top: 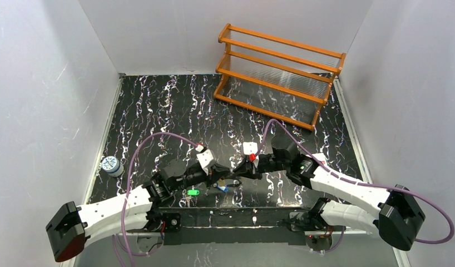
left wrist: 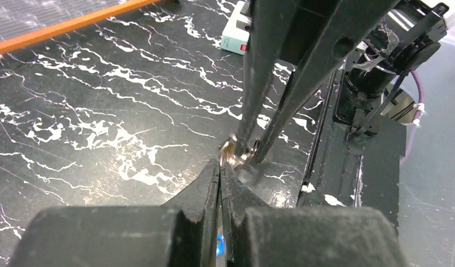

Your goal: Put the keys on the keyring

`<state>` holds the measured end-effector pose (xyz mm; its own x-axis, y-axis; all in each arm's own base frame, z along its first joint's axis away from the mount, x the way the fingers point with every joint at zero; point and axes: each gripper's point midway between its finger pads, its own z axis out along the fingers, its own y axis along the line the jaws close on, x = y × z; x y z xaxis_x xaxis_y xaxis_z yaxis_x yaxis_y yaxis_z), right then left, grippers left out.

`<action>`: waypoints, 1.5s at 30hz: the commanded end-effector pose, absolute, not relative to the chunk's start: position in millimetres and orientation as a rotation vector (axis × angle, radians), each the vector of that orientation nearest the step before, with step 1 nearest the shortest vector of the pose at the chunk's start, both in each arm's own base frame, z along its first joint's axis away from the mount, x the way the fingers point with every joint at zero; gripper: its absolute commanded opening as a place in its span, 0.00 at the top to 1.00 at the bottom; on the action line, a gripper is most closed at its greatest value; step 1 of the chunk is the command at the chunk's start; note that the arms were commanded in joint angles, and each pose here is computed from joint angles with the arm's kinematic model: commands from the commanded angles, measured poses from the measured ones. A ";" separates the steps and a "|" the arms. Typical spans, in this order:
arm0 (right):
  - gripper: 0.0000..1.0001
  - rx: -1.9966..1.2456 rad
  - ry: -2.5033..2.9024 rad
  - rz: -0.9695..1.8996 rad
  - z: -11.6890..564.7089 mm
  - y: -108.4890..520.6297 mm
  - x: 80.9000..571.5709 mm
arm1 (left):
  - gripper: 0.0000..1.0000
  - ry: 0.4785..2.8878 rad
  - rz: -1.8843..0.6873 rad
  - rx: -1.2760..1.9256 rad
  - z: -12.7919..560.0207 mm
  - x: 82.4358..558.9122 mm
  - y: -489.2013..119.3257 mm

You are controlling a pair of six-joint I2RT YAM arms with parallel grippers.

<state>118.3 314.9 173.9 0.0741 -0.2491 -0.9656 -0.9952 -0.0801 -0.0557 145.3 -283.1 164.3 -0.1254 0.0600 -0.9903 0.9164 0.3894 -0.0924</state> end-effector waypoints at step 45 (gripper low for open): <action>0.99 -1.443 1.423 1.330 150.6 301.7 78.3 | 0.60 1.427 -1.170 0.983 134.6 102.3 -284.9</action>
